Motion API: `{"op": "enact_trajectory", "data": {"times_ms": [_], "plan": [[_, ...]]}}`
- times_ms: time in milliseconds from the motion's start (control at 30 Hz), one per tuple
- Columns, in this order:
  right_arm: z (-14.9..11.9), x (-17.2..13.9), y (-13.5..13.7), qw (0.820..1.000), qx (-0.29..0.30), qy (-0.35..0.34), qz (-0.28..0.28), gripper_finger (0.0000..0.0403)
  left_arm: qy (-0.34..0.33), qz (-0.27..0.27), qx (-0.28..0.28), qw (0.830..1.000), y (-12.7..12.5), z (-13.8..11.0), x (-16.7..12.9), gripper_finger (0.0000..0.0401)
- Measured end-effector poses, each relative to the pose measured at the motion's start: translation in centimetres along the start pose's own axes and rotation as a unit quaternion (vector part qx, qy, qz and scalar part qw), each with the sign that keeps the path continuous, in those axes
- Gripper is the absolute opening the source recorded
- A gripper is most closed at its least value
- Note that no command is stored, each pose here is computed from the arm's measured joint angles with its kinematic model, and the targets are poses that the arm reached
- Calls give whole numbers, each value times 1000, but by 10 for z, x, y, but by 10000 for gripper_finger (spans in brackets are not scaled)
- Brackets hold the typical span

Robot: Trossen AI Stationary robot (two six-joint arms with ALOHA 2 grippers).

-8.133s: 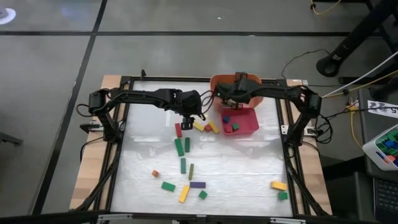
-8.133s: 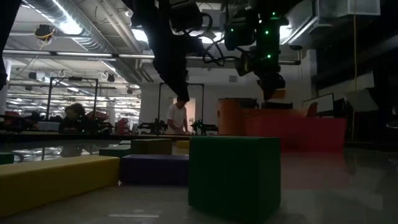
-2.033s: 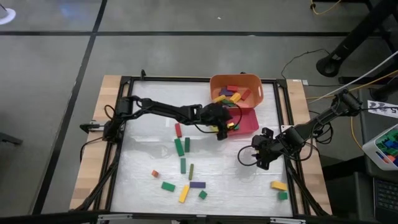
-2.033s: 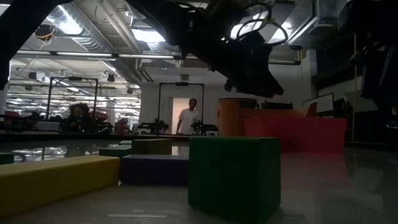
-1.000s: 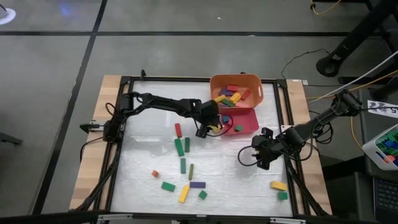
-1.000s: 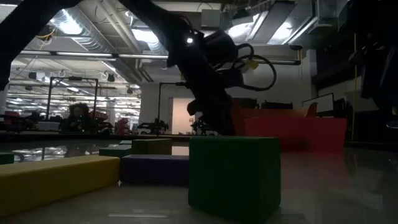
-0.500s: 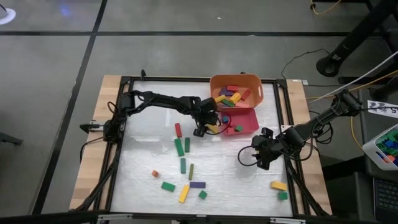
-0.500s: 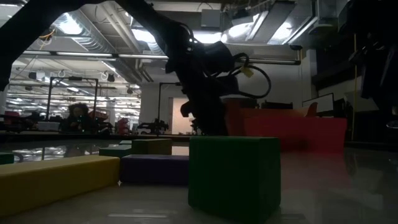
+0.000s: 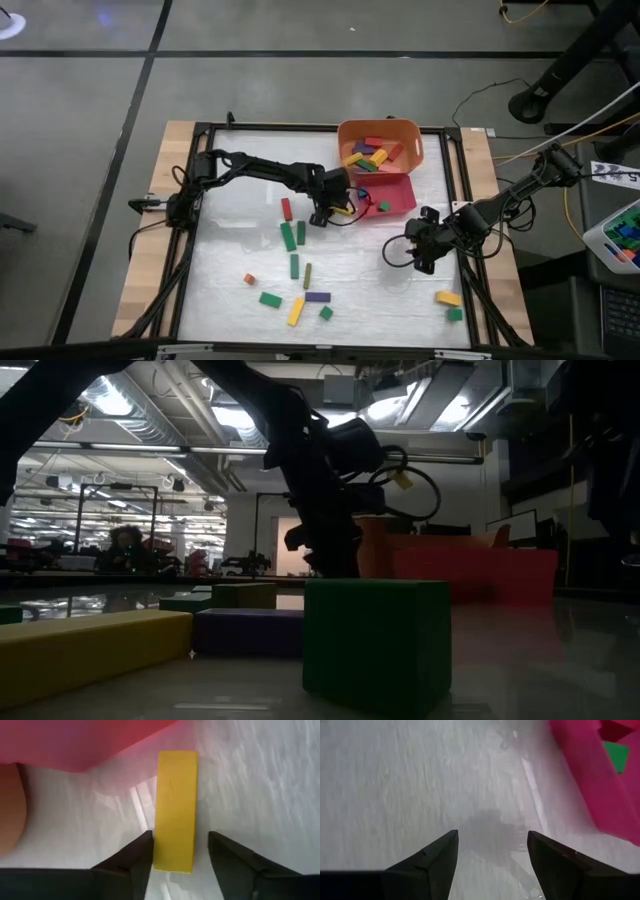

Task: Sort blocks by size
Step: Put the yellow rectangle block into the orange bin

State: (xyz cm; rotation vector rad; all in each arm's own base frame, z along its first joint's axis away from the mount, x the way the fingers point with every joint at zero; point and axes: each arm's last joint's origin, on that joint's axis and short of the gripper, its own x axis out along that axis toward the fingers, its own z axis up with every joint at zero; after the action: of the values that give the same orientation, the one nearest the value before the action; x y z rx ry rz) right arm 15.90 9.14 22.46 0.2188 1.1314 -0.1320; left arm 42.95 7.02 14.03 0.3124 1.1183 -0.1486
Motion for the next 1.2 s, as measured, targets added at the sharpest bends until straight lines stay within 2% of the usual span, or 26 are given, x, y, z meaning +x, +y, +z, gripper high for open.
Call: {"op": "enact_trajectory", "data": {"times_ms": [200,433,567,667,767,900,1033,1100,1200], "plan": [[-2,0,2,999,0,29,31,239,-1,0,-14,1000,-4,2,0,84],[-4,-1,5,994,21,74,75,239,-8,-20,-57,998,-11,7,-11,82],[-5,-1,5,992,28,84,84,239,-45,-36,-51,997,-14,17,-39,82],[-5,-1,5,992,28,85,83,239,-85,-23,-39,995,-14,25,-63,81],[-5,-1,5,993,26,84,84,239,-144,16,-24,989,-5,34,-86,85],[-5,-1,5,993,26,84,84,239,-227,103,-25,968,21,44,-99,91],[-5,-1,6,991,26,95,95,239,-283,199,-34,938,55,44,-99,91],[-6,-1,7,987,35,111,114,239,-303,226,-41,925,70,40,-95,97],[-8,-3,10,978,63,143,137,239,-313,249,-61,914,90,31,-87,117]]}}
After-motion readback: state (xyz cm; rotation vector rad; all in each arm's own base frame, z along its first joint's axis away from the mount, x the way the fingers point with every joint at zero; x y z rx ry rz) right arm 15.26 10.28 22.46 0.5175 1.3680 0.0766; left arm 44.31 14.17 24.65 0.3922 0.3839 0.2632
